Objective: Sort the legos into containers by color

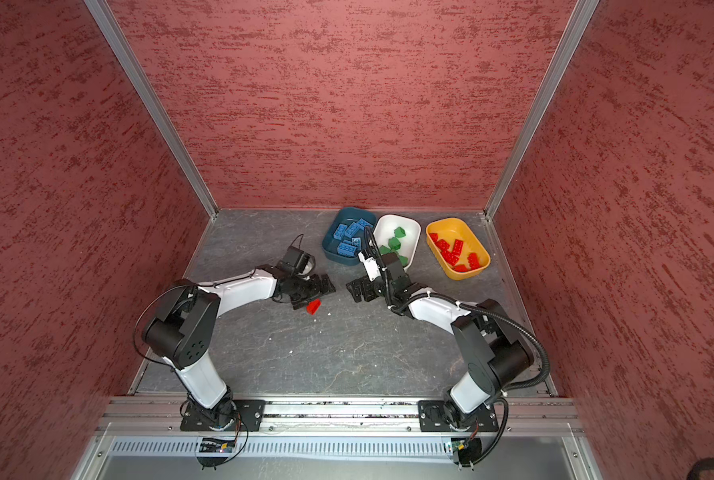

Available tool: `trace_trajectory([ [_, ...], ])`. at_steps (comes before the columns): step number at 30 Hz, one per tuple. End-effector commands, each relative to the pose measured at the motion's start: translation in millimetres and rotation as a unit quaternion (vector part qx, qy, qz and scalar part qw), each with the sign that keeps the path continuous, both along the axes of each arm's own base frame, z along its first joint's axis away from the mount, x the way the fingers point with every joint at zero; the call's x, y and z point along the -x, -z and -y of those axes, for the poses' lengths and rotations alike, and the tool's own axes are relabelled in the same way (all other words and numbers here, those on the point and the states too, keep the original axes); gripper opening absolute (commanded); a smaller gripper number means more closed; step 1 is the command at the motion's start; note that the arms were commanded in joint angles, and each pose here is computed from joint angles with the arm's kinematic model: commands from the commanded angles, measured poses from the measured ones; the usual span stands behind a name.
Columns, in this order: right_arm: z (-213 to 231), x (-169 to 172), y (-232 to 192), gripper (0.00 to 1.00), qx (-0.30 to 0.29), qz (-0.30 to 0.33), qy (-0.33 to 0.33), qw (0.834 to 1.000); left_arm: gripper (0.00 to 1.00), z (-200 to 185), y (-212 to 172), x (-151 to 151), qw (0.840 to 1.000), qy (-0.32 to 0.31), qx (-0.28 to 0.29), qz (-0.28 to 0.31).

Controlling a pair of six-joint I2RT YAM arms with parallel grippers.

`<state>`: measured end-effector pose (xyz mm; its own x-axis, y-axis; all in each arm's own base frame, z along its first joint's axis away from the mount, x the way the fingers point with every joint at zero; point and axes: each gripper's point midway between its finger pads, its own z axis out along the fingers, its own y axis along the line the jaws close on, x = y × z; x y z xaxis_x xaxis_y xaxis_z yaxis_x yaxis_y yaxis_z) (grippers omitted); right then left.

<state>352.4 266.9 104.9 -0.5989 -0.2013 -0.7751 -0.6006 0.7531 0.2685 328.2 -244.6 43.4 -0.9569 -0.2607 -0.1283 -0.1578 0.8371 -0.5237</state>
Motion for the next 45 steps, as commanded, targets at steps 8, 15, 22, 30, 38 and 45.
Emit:
trace_trajectory([
  [8,-46,27,12,0.99,-0.016,0.043,-0.117,0.992,0.99,-3,-13,0,0.999,-0.043,0.001,0.006],
  [15,-59,42,21,0.99,-0.007,0.047,-0.156,0.987,0.99,-55,-37,-1,0.995,-0.084,-0.039,0.033],
  [22,-89,62,40,0.99,0.029,0.071,-0.214,0.974,0.99,-130,-55,8,0.977,-0.191,-0.075,0.065],
  [30,-112,66,65,0.95,0.077,0.082,-0.227,0.967,0.99,-177,-58,34,0.962,-0.248,-0.094,0.068],
  [38,-115,52,66,0.74,0.067,0.102,-0.179,0.976,0.99,-181,-49,42,0.96,-0.252,-0.104,0.055],
  [45,-108,52,65,0.59,0.072,0.112,-0.173,0.976,0.99,-176,-42,41,0.962,-0.246,-0.111,0.048],
])
